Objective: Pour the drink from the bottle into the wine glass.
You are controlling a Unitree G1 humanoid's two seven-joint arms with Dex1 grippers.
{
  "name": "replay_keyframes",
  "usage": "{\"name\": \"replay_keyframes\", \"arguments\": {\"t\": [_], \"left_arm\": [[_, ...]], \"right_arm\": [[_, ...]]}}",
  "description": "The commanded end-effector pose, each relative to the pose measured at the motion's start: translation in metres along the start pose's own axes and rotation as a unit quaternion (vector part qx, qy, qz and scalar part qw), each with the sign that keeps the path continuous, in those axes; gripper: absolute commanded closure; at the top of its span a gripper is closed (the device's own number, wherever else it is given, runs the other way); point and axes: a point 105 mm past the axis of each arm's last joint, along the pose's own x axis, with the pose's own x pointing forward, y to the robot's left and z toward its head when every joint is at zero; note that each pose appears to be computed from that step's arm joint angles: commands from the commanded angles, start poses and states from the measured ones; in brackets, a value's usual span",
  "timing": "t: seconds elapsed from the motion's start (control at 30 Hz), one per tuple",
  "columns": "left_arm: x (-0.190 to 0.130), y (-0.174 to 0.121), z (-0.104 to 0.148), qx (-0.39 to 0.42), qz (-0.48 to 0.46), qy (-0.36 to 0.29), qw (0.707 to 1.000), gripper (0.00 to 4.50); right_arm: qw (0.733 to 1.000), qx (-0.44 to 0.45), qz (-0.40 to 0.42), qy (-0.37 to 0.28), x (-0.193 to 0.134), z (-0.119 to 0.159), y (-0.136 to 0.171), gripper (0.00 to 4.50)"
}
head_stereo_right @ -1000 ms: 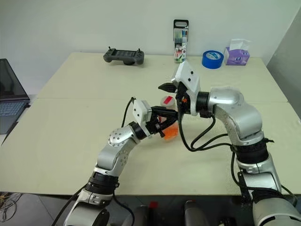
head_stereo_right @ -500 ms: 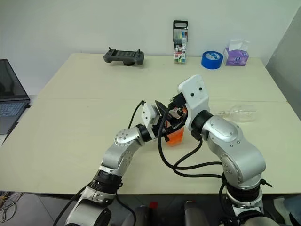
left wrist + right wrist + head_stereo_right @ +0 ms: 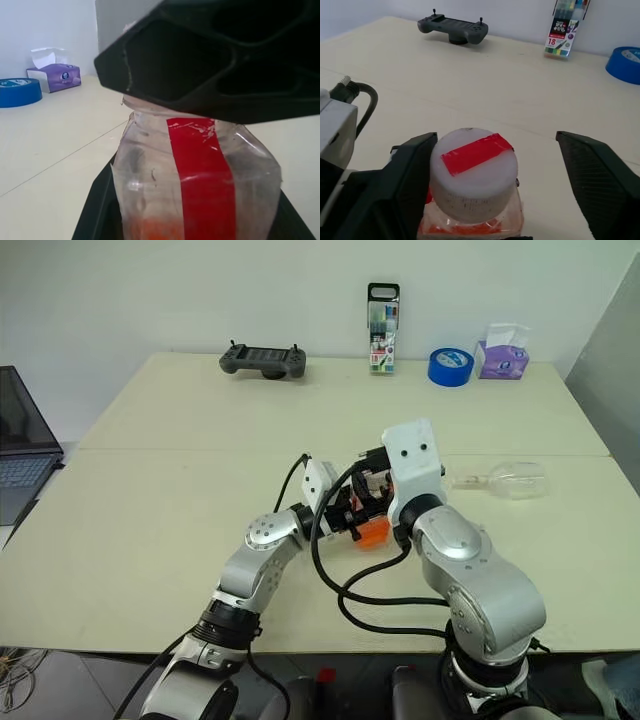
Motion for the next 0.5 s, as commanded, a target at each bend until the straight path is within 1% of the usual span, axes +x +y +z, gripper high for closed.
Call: {"name": "replay_keyframes", "arguments": {"t": [0.03, 0.1, 0.13, 0.23, 0.3, 0.33, 0.4, 0.43, 0.47, 0.5], "left_arm": [[0.005, -0.001, 0.018, 0.025, -0.013, -0.027, 0.999, 2.83], [0.005, -0.001, 0.017, 0.026, -0.012, -0.026, 0.999, 2.83], [0.006, -0.001, 0.018, 0.027, -0.012, -0.026, 0.999, 2.83], [0.006, 0.000, 0.018, 0.029, -0.010, -0.025, 0.999, 2.83], [0.006, 0.000, 0.018, 0.030, -0.009, -0.025, 0.999, 2.83], [0.006, 0.000, 0.018, 0.029, -0.009, -0.025, 0.999, 2.83], [0.007, -0.001, 0.018, 0.028, -0.010, -0.026, 0.999, 2.83], [0.008, -0.001, 0.018, 0.027, -0.011, -0.026, 0.999, 2.84], [0.009, -0.003, 0.018, 0.025, -0.013, -0.027, 0.999, 2.84], [0.010, -0.006, 0.017, 0.022, -0.017, -0.027, 0.999, 2.84]], "right_arm": [[0.998, 0.002, -0.044, -0.044, -0.006, 0.018, -0.019, 1.77], [0.998, 0.000, -0.049, -0.042, -0.005, 0.018, -0.023, 2.46], [0.998, -0.004, -0.053, -0.039, -0.005, 0.017, -0.027, 2.63], [0.997, -0.027, -0.058, -0.039, -0.007, 0.017, -0.044, 2.63], [0.997, -0.048, -0.043, -0.043, -0.006, 0.021, -0.053, 2.63], [0.997, -0.059, -0.010, -0.042, -0.004, 0.022, -0.052, 2.63], [0.989, -0.078, 0.117, -0.042, -0.004, 0.022, -0.035, 2.63], [0.977, -0.081, 0.193, -0.038, -0.008, 0.021, -0.023, 2.63], [0.949, -0.090, 0.300, -0.031, -0.020, 0.019, -0.004, 2.63], [0.917, -0.098, 0.387, -0.028, -0.034, 0.019, 0.009, 2.63]]}}
